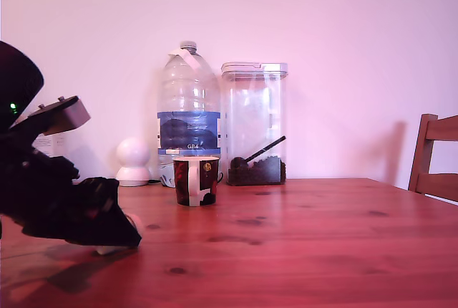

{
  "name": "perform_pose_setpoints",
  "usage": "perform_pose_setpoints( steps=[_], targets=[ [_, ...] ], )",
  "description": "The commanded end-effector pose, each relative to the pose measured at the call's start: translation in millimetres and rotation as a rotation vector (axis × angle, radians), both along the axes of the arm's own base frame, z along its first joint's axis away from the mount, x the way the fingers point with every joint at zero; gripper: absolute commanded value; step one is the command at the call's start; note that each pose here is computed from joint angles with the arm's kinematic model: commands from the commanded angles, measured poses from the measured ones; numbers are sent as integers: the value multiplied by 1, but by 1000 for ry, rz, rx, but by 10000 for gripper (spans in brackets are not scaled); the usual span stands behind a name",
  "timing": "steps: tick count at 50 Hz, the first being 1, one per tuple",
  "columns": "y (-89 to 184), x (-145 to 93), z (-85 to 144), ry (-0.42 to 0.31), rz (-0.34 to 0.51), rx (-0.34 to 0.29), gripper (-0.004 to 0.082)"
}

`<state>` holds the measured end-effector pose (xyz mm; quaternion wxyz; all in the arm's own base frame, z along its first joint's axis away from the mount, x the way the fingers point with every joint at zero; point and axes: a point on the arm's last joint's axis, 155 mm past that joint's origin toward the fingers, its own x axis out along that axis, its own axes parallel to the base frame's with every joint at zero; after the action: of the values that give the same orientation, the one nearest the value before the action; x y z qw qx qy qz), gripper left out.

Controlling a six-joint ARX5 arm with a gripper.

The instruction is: Pick up the coffee capsules from the table one by one and drop them inside the nearest coffee cup

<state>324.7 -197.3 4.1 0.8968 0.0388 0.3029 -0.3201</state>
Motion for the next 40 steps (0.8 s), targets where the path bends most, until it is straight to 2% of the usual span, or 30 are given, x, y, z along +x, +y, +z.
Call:
perform_pose_setpoints(
  steps=[1,7,18,28,40],
  targets=[
    [1,-4,-6,18,-2,6,406],
    [1,-8,-10,38,-8,10,282],
    [0,-15,-15,73,-26,12,177],
    [-3,-14,-6,57,-37,-5,176],
    [-6,-11,37,-28,-44,-46,176]
  ],
)
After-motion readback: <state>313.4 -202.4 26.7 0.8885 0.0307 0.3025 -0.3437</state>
